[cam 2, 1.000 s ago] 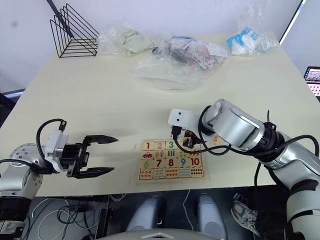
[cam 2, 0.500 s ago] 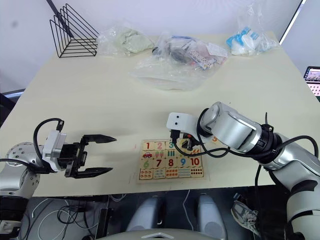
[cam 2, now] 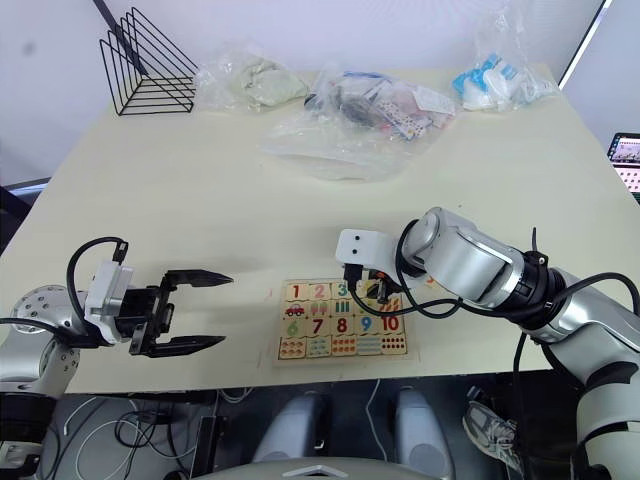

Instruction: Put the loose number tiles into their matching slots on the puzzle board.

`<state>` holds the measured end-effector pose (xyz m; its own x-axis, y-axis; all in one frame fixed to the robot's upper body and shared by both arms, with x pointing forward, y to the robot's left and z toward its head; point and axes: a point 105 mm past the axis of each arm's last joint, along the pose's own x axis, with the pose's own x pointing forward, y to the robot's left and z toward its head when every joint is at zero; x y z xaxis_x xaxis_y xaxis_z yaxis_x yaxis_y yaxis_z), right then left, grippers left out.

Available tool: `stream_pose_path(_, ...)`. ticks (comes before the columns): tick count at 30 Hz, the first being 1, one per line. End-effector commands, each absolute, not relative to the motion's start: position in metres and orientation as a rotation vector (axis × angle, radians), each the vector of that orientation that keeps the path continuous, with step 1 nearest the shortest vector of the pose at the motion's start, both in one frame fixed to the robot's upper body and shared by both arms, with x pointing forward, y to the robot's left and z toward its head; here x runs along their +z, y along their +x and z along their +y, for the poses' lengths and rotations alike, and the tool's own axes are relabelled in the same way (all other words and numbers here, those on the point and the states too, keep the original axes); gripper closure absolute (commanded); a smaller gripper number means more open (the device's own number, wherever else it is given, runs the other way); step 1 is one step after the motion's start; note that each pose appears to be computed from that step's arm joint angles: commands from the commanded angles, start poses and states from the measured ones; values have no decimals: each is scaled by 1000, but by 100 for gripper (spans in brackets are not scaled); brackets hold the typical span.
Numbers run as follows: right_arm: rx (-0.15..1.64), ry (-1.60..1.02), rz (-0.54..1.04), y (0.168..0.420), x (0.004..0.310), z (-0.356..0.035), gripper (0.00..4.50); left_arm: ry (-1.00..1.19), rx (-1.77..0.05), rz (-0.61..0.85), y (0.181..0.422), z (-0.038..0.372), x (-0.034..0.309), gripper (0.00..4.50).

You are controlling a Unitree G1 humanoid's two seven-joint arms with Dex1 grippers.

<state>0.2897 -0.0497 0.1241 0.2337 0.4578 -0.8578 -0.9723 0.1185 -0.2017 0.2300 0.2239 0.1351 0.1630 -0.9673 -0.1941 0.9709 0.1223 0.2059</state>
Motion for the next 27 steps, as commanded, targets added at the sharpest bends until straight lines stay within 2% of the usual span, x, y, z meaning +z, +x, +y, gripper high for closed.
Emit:
stream_pose_path(1,1206,-924,693,288,127,-48,364,325,-1447,8,226,224,138,0)
stream_pose_path(27,1243,-929,668,284,129,-43,364,318,-1450,10,225,223,136,0)
